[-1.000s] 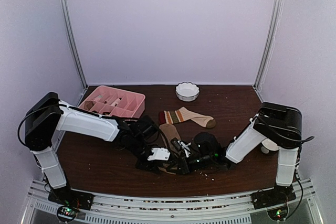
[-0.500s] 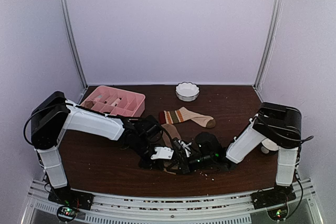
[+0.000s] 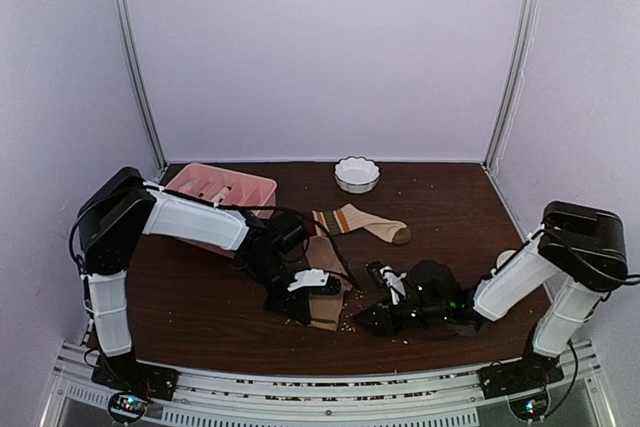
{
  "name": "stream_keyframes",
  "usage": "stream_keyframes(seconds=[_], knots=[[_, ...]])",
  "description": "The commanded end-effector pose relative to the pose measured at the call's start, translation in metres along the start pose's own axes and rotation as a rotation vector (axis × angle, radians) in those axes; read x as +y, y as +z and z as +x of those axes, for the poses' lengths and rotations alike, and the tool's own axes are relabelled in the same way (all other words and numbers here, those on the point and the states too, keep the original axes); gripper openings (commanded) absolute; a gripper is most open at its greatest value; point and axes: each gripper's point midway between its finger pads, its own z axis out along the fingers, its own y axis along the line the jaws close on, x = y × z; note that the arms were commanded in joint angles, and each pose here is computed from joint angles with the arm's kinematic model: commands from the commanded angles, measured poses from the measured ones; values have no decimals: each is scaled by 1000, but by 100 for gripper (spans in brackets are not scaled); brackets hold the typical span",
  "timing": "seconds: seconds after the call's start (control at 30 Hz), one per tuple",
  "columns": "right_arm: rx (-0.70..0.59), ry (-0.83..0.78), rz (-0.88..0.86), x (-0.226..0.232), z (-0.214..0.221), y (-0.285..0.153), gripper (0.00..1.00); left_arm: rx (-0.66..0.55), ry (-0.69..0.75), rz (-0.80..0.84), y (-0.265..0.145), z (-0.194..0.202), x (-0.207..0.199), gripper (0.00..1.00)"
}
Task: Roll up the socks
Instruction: Roll the sock at the center of the board.
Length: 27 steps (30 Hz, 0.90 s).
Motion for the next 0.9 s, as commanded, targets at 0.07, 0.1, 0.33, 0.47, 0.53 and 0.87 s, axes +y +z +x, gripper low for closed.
stream_keyframes(seconds=[0.07, 0.1, 0.33, 0.47, 0.53, 0.87], knots=[[-116, -212, 284, -31, -8, -39, 60, 81, -164, 177, 1, 21, -29, 0], [-142, -228, 315, -33, -13, -45, 95, 81, -168, 183, 0, 20, -30, 0], [-376, -94, 694, -79, -59, -106, 100, 109, -204, 199, 4, 19, -22, 0], [-356, -279, 495, -44, -55, -92, 100, 97, -264, 248, 5, 17, -17, 0], [-338, -483, 444, -16, -41, -83, 100, 97, -305, 278, 6, 18, -14, 0], [-93, -990, 215, 72, 10, 0, 79, 86, -431, 362, 7, 18, -5, 0]])
